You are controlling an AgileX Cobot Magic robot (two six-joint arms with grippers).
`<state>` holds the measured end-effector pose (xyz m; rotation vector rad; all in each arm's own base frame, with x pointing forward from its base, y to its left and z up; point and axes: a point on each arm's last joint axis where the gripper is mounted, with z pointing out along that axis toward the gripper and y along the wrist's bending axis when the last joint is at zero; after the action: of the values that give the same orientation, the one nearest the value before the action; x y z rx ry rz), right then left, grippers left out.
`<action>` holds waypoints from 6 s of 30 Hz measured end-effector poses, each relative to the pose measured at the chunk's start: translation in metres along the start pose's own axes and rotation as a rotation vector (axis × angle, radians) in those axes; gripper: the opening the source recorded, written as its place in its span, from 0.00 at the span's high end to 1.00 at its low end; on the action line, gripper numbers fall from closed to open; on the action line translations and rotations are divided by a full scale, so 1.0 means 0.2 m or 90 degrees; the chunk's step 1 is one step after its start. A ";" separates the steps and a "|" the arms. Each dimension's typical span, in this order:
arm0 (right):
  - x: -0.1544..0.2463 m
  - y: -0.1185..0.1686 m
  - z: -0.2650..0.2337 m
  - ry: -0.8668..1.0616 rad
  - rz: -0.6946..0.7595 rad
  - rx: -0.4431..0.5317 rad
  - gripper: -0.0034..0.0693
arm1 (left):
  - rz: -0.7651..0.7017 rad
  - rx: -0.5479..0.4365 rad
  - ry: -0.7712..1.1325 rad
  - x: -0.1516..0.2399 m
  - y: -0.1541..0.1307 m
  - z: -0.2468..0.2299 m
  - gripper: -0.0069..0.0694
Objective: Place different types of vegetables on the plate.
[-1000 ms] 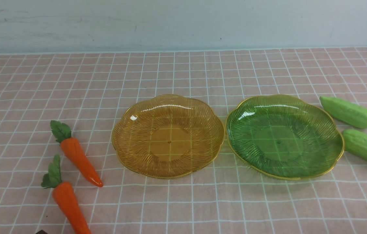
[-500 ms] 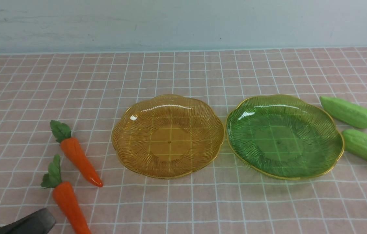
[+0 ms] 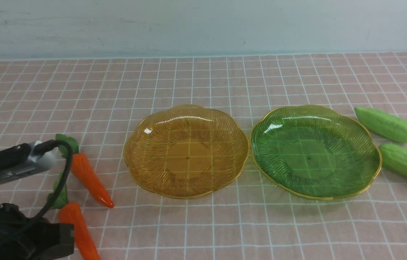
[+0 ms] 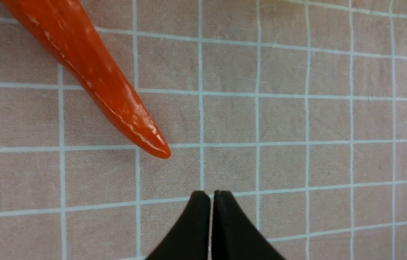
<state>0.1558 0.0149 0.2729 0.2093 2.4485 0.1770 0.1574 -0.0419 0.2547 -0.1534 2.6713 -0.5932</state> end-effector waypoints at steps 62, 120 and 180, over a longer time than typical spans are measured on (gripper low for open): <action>-0.68 0.45 0.98 0.309 -0.277 -0.010 0.34 | 0.014 -0.031 -0.027 -0.05 0.03 0.03 0.76; -0.86 0.25 0.96 0.319 -0.099 -0.008 0.01 | -0.115 -0.147 0.019 -0.11 0.15 0.19 0.30; -0.84 0.32 0.41 0.220 -0.108 -0.056 0.32 | -0.038 -0.009 -0.022 -1.03 -0.25 0.65 0.25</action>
<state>0.3424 0.0508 0.3244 -0.0764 2.7783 0.2644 0.3983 -0.0982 0.2416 -0.2457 2.6451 -0.5854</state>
